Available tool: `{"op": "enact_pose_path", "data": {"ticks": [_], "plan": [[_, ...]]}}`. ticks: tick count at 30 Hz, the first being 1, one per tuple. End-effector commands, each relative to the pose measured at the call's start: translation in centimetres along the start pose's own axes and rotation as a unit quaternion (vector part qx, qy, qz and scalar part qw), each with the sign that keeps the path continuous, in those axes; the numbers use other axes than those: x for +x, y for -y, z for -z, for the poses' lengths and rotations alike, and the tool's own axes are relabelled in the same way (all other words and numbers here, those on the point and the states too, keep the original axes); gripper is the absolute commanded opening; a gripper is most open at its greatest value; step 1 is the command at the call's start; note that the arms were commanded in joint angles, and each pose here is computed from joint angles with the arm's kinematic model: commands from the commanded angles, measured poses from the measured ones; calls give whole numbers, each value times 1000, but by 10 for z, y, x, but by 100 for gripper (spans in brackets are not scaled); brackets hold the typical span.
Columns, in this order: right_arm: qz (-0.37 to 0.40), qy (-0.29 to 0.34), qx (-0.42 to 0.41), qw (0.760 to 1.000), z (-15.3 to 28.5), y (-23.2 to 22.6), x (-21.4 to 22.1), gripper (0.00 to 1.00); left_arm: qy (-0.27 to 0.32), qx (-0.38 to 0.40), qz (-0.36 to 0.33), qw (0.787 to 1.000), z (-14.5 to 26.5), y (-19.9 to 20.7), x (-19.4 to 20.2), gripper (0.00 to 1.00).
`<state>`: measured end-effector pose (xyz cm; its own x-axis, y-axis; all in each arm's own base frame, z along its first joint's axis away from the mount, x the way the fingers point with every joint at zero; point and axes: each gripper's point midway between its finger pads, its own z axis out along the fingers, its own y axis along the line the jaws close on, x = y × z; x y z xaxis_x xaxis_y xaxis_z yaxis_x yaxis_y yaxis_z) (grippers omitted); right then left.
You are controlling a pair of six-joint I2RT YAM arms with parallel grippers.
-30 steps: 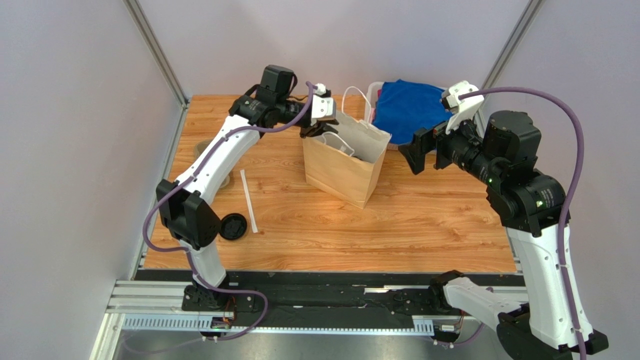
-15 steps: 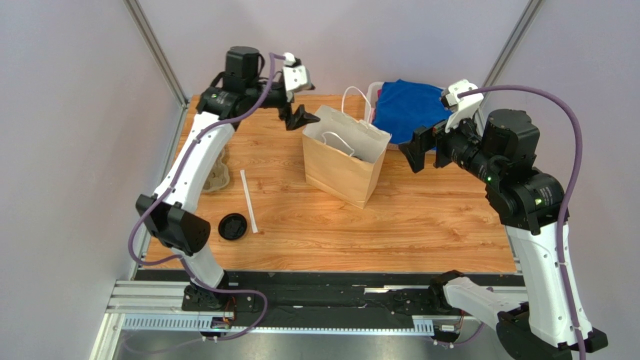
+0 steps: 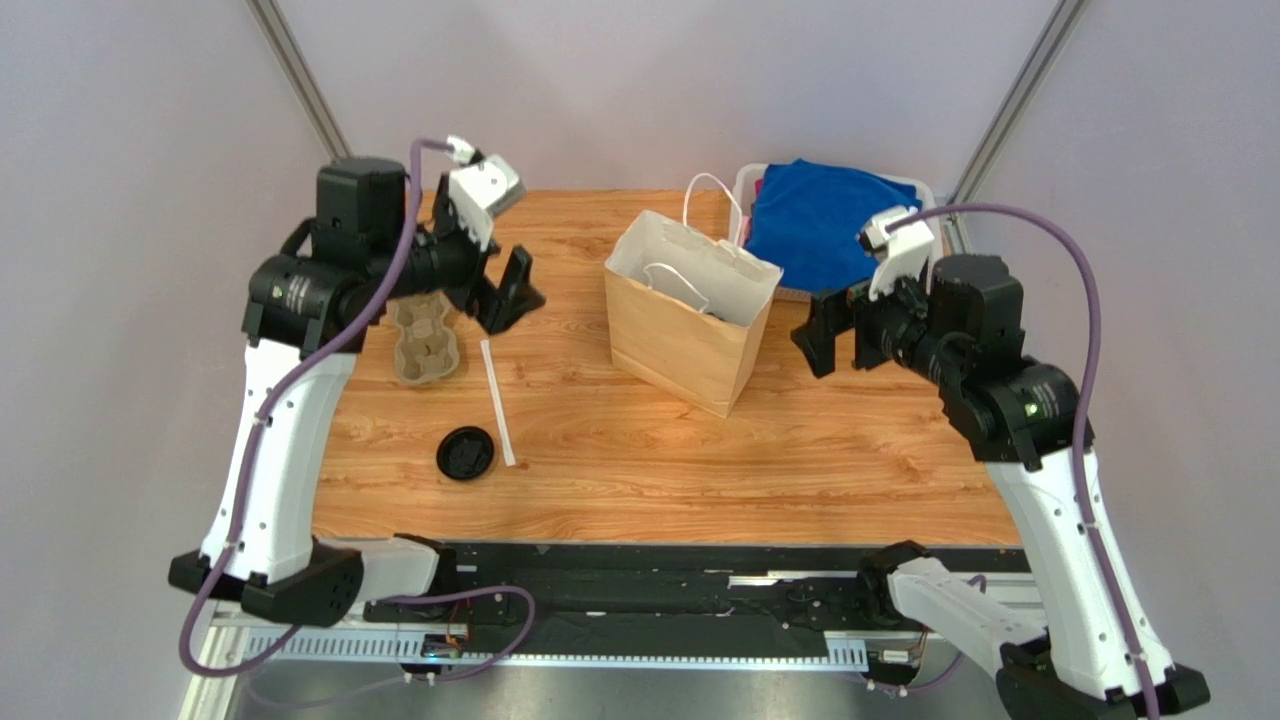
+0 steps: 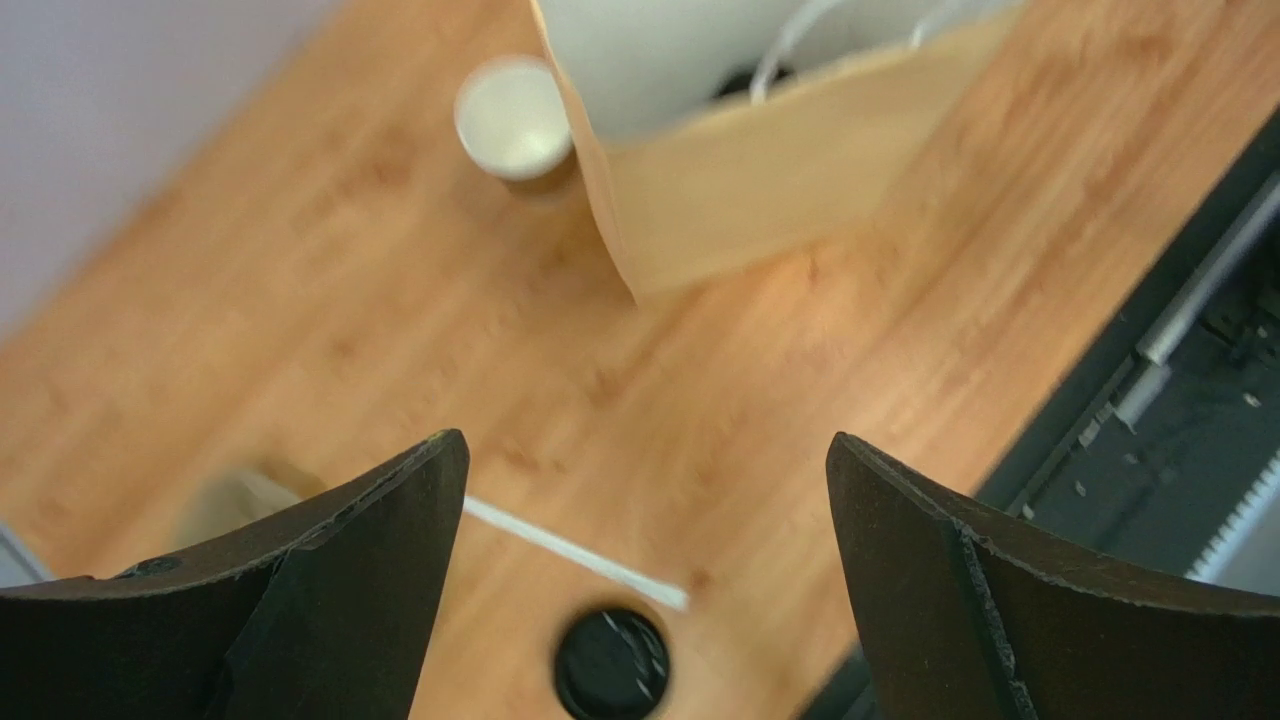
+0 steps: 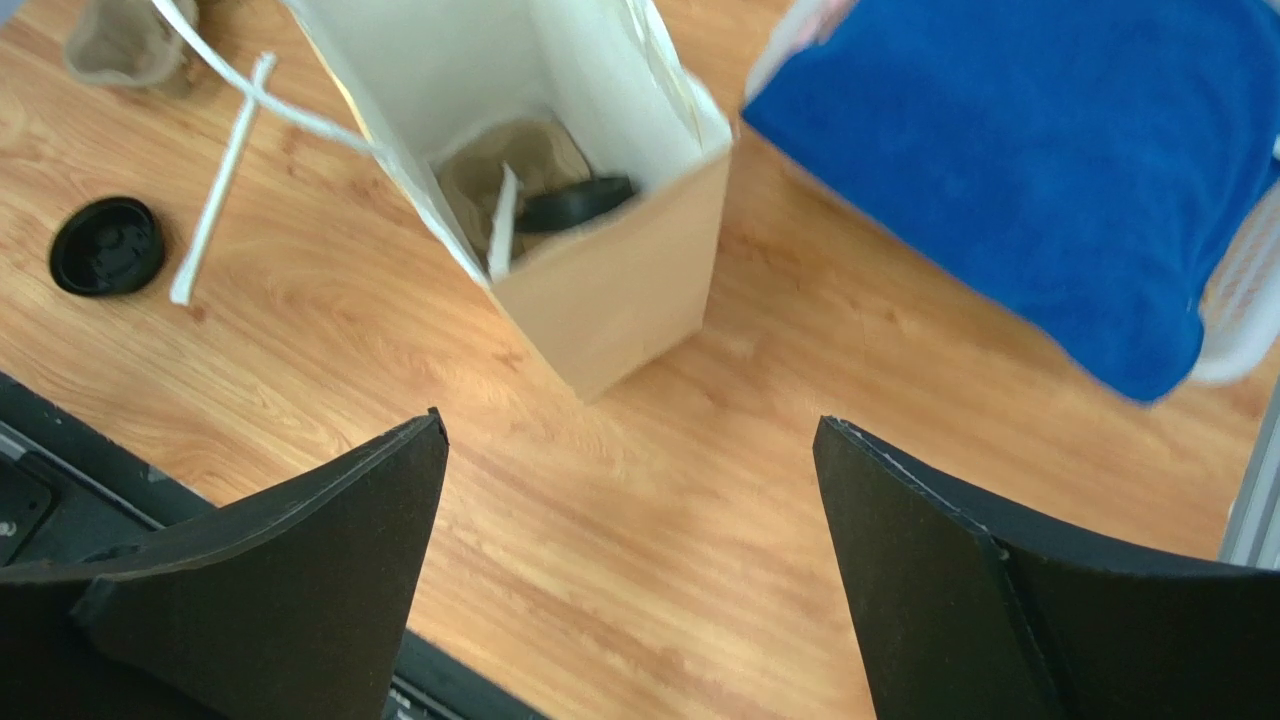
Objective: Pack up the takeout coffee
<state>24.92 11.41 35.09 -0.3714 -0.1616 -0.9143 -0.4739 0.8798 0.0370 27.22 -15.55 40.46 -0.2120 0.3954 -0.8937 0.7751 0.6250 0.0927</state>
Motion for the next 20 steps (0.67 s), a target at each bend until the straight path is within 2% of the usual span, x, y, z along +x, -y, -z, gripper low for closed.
{"op": "enact_pose_path", "data": {"ticks": [1, 5, 11, 15, 20], "plan": [[-31, 22, 17, 999, 21, 3, 21, 100, -120, -15, 129, 984, -6, 13, 80, 98], [-25, 33, 48, 998, 36, 13, 38, 100, -171, -13, 171, 970, -19, 19, 121, 98], [-17, 55, 57, 997, 48, 13, 51, 100, -209, -46, 182, 960, -25, 14, 158, 99], [-23, 57, 52, 997, 49, 9, 66, 100, -211, -63, 181, 958, -21, 10, 168, 99], [-39, 61, 50, 996, 51, 7, 78, 100, -191, -74, 173, 963, -12, 9, 161, 99]]}}
